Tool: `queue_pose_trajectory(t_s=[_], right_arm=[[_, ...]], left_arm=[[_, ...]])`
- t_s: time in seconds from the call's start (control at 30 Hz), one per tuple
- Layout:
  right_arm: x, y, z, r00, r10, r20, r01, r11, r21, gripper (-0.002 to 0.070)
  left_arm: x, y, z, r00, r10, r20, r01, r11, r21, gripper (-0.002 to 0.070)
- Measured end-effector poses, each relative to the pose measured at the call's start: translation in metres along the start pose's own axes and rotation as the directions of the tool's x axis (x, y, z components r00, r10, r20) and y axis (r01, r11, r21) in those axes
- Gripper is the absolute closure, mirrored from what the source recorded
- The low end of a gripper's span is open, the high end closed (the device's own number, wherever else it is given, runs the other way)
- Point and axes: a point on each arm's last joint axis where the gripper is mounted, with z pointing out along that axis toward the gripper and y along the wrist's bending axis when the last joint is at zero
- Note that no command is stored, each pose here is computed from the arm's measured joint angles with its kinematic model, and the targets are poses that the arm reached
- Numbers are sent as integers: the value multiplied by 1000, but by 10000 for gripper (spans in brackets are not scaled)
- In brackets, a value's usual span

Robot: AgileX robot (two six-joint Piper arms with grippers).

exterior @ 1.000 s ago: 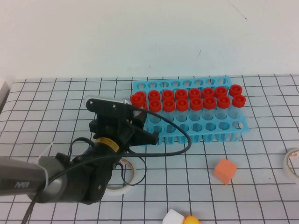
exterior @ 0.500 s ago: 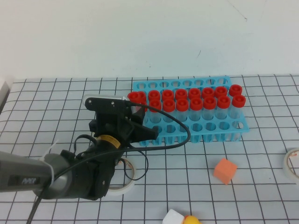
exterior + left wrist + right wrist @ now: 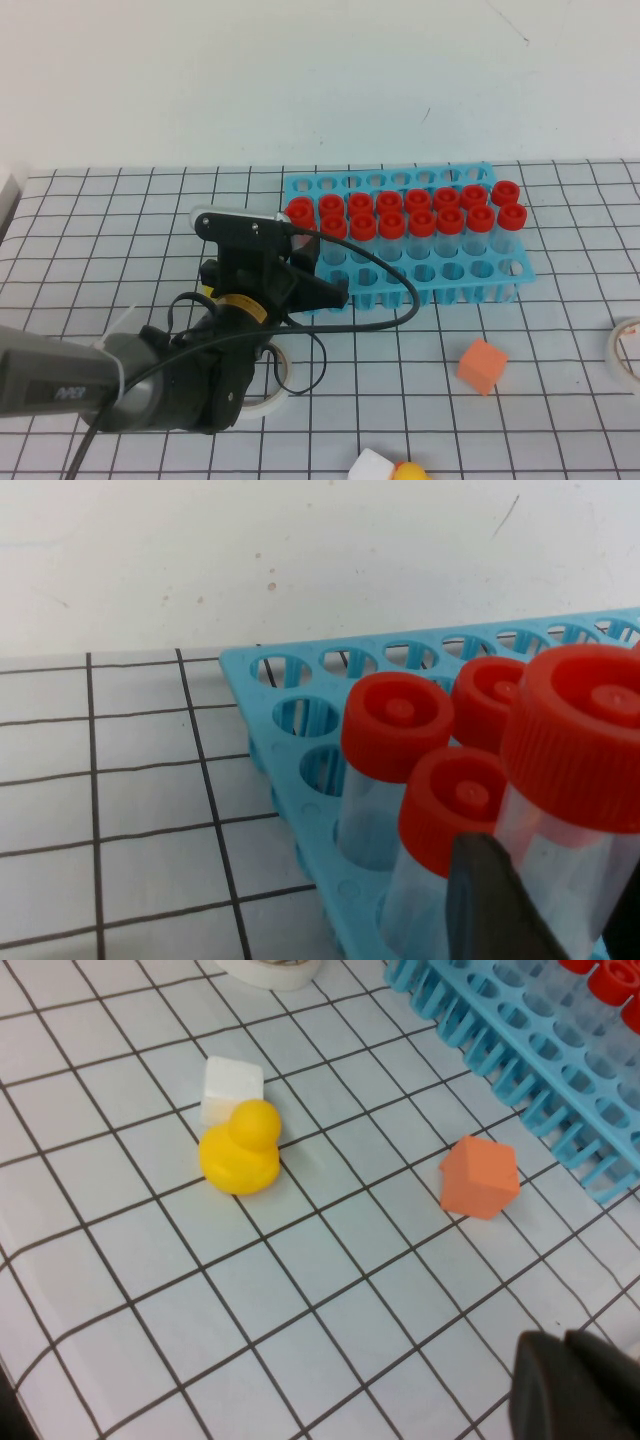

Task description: Place the test tubes

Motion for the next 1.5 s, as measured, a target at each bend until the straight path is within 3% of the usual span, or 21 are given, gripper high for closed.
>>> queue_pose_trajectory(t_s=[0.93, 0.97, 1.1, 1.23, 1.37, 1.5], right_arm=[[0, 0, 0, 1000, 0, 0, 0, 1000, 0, 678], [0, 0, 0, 1000, 0, 0, 0, 1000, 0, 678], [0, 0, 0, 1000, 0, 0, 0, 1000, 0, 678], [0, 0, 0, 1000, 0, 0, 0, 1000, 0, 678], [0, 0, 0, 1000, 0, 0, 0, 1000, 0, 678], [0, 0, 0, 1000, 0, 0, 0, 1000, 0, 678]], left_arm=[[7, -2, -1, 986, 150, -75, -149, 989, 13, 466], [8, -2, -1, 985, 150, -84, -149, 989, 14, 454], [12, -1, -1, 983, 139, -123, -139, 990, 4, 241], [7, 0, -3, 983, 131, -128, -134, 991, -11, 143], [-17, -4, -13, 985, 150, -81, -152, 988, -16, 157], [-57, -10, -34, 983, 184, 14, -184, 983, -13, 265]])
